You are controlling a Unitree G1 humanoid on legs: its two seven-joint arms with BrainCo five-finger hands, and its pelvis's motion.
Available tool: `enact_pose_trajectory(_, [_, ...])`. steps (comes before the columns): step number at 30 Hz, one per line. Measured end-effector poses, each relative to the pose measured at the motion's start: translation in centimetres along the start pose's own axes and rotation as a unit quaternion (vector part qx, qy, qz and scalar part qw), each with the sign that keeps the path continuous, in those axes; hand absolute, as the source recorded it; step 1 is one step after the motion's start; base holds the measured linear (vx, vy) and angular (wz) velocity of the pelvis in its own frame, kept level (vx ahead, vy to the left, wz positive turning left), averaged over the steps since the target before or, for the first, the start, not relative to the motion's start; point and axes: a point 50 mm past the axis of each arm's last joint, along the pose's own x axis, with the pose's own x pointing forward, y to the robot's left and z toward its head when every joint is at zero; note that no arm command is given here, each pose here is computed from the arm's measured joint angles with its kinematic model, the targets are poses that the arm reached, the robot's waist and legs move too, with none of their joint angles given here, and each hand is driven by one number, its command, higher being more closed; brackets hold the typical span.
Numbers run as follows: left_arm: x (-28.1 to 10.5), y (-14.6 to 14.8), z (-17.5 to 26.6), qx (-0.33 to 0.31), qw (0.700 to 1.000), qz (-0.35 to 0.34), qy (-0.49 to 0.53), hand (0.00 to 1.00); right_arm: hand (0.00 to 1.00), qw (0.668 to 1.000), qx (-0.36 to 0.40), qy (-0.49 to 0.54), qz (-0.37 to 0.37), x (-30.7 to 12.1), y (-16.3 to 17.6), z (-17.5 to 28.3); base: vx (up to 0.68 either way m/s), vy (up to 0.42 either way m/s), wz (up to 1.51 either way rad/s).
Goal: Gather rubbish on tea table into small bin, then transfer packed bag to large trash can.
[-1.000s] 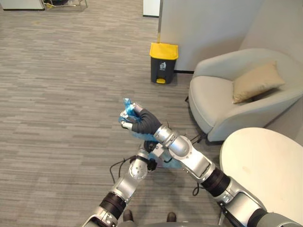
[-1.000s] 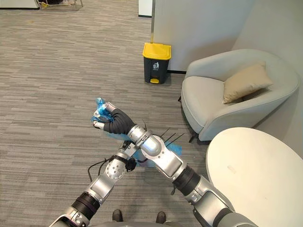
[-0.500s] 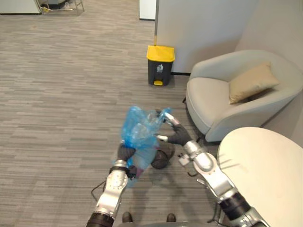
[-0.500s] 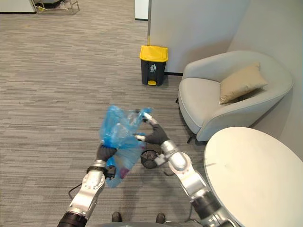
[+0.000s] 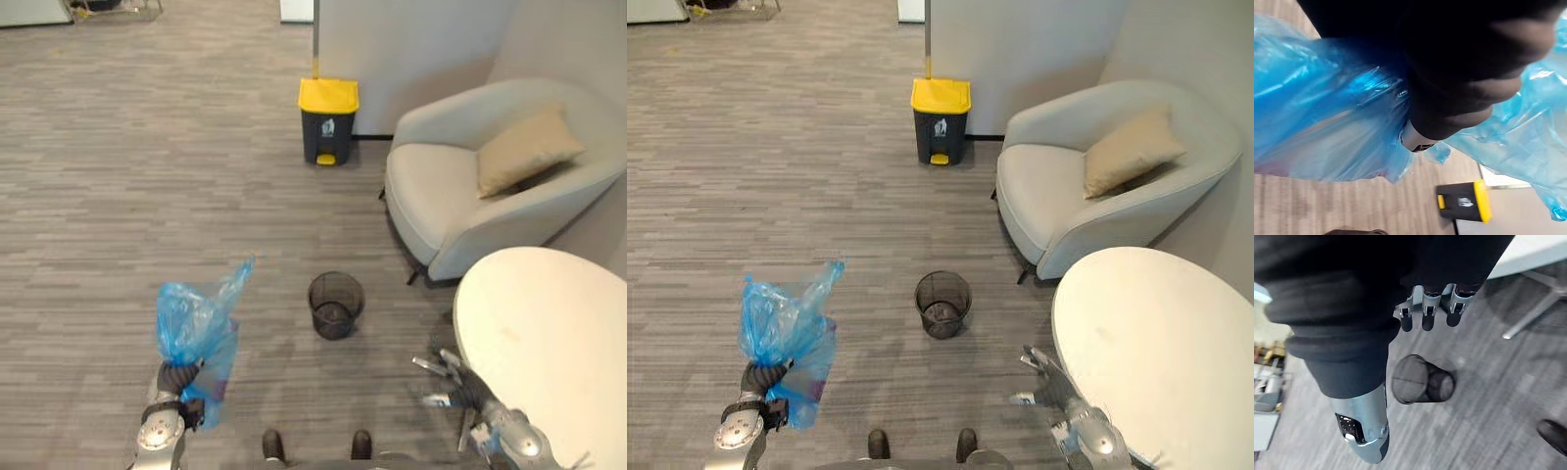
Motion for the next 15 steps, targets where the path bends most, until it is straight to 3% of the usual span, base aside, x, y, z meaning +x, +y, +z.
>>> enact_pose_trajectory(7, [-0.9, -0.1, -1.8, 0.004, 0.999, -0.014, 0.032, 1.00, 0.00, 0.994, 0.069, 0.062, -0.060, -0.5, 1.6, -3.2, 0.10, 0.072, 0.92])
enact_pose_trajectory(15, [-2.5, -0.1, -4.1, 0.022, 0.997, -0.021, 0.077, 1.00, 0.00, 0.994, 0.076, 0.031, -0.073, 1.1, 3.1, -1.0, 0.12, 0.134, 0.27])
